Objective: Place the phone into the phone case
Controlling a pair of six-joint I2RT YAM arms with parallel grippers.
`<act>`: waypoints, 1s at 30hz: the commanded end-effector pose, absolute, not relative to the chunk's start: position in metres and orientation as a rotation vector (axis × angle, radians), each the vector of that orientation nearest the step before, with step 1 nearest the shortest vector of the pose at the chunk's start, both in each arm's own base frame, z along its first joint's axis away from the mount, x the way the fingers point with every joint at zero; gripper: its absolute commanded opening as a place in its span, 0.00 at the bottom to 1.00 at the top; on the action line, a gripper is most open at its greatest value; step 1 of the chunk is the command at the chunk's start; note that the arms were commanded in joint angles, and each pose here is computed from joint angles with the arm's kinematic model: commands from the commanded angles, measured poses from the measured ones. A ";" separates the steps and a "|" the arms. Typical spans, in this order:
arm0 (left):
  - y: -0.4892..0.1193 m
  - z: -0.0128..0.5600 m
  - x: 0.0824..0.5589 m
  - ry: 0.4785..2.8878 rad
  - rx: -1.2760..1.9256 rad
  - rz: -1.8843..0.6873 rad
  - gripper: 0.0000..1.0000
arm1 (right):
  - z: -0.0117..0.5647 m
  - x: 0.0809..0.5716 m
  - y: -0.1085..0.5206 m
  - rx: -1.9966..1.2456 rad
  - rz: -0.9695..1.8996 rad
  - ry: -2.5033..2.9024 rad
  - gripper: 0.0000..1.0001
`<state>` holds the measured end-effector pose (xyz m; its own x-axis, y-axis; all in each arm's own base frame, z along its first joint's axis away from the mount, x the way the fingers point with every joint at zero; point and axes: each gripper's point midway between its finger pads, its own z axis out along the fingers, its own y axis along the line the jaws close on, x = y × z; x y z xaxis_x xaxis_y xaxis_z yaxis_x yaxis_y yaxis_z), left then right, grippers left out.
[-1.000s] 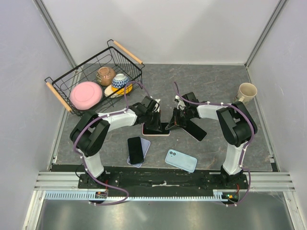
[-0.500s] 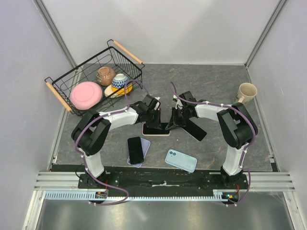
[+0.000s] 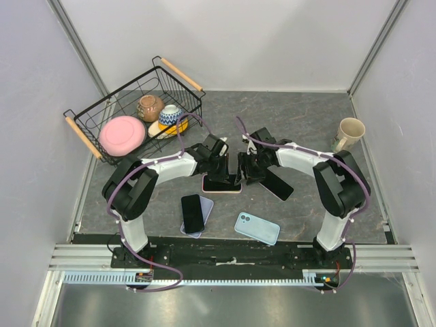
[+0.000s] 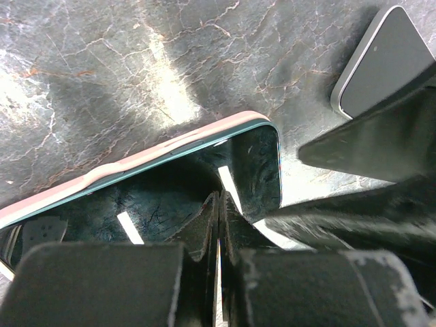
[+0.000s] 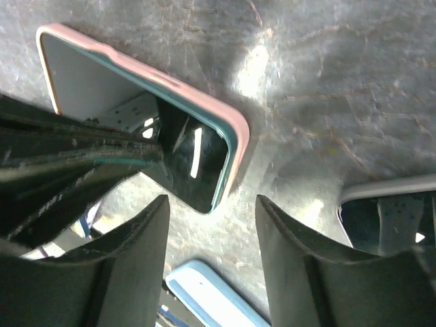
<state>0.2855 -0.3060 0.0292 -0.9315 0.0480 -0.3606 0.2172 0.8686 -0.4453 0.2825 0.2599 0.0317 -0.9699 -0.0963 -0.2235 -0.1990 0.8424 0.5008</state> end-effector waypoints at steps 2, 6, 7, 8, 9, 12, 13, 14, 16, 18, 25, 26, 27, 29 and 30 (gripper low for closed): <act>-0.243 -0.039 0.256 2.898 0.152 -0.286 0.02 | 0.096 0.294 0.258 -0.237 0.845 2.682 0.67; -0.241 -0.037 0.256 2.892 0.148 -0.279 0.02 | 0.132 0.306 0.256 -0.197 0.903 2.574 0.75; -0.242 -0.036 0.256 2.889 0.150 -0.284 0.02 | 0.140 0.307 0.256 -0.197 0.937 2.545 0.77; -0.242 -0.036 0.256 2.888 0.151 -0.287 0.02 | 0.144 0.307 0.256 -0.188 0.963 2.536 0.78; -0.242 -0.035 0.256 2.887 0.153 -0.290 0.02 | 0.143 0.310 0.249 -0.158 0.980 2.531 0.78; -0.243 -0.033 0.256 2.878 0.160 -0.301 0.02 | 0.142 0.308 0.243 -0.120 1.075 2.517 0.79; -0.242 -0.034 0.255 2.880 0.165 -0.302 0.02 | 0.143 0.308 0.245 -0.126 1.111 2.501 0.79; -0.243 -0.033 0.256 2.876 0.165 -0.307 0.02 | 0.137 0.306 0.242 -0.115 1.114 2.515 0.78; -0.244 -0.032 0.255 2.875 0.168 -0.313 0.02 | 0.130 0.307 0.240 -0.112 1.113 2.521 0.78; -0.245 -0.030 0.256 2.867 0.169 -0.322 0.02 | 0.120 0.304 0.239 -0.101 1.111 2.544 0.77; -0.245 -0.027 0.255 2.859 0.179 -0.336 0.02 | 0.081 0.300 0.236 -0.082 1.056 2.622 0.71; -0.245 -0.026 0.255 2.859 0.177 -0.339 0.02 | 0.077 0.298 0.239 -0.094 1.050 2.632 0.70; -0.245 -0.025 0.255 2.857 0.179 -0.340 0.02 | 0.068 0.297 0.238 -0.086 1.032 2.660 0.67; -0.244 -0.025 0.254 2.858 0.181 -0.339 0.02 | 0.058 0.292 0.243 -0.097 1.025 2.688 0.65; -0.244 -0.026 0.254 2.859 0.181 -0.336 0.02 | 0.051 0.291 0.244 -0.094 1.018 2.706 0.60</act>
<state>0.2858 -0.3031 0.0298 -0.9214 0.0296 -0.3874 0.2136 0.8715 -0.4415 0.2932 0.2353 0.0696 -0.9643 0.0553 -0.2591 -0.1334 0.7439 0.6549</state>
